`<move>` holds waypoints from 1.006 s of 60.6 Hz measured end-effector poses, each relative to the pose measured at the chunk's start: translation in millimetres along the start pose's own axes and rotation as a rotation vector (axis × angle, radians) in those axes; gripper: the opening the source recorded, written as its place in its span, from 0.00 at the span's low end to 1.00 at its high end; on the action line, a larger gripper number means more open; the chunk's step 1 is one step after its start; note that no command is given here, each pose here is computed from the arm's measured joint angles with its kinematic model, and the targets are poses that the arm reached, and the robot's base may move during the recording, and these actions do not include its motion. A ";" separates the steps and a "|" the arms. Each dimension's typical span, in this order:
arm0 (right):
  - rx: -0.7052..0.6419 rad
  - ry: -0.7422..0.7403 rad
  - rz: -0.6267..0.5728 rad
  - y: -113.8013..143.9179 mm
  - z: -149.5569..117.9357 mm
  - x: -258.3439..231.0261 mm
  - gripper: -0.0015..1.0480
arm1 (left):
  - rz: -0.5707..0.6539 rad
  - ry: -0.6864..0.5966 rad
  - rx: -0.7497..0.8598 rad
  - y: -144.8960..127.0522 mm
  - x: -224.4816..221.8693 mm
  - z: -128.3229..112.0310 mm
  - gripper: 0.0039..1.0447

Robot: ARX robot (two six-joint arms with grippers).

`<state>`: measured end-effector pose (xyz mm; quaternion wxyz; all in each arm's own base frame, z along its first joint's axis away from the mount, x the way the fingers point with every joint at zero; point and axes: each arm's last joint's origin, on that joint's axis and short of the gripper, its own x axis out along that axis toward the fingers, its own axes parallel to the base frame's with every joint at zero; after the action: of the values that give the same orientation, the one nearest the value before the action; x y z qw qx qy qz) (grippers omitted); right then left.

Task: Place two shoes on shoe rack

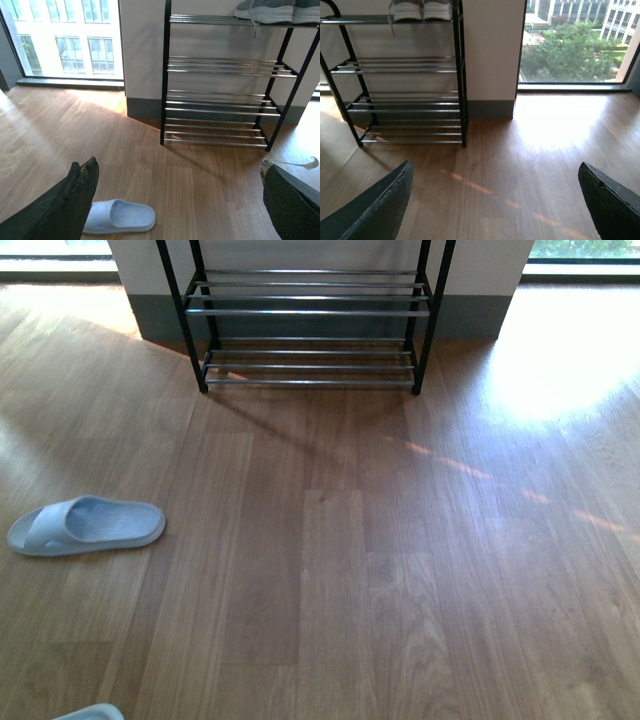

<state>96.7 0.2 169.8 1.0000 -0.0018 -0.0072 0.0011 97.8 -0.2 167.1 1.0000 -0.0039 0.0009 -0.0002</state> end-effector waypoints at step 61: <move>0.000 0.000 -0.003 -0.1 0.0 0.0 0.91 | -0.003 0.000 0.000 -0.1 0.0 0.0 0.91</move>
<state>96.7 0.1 169.8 1.0000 -0.0016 -0.0073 -0.0002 97.8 -0.3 167.1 1.0000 -0.0037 0.0009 -0.0015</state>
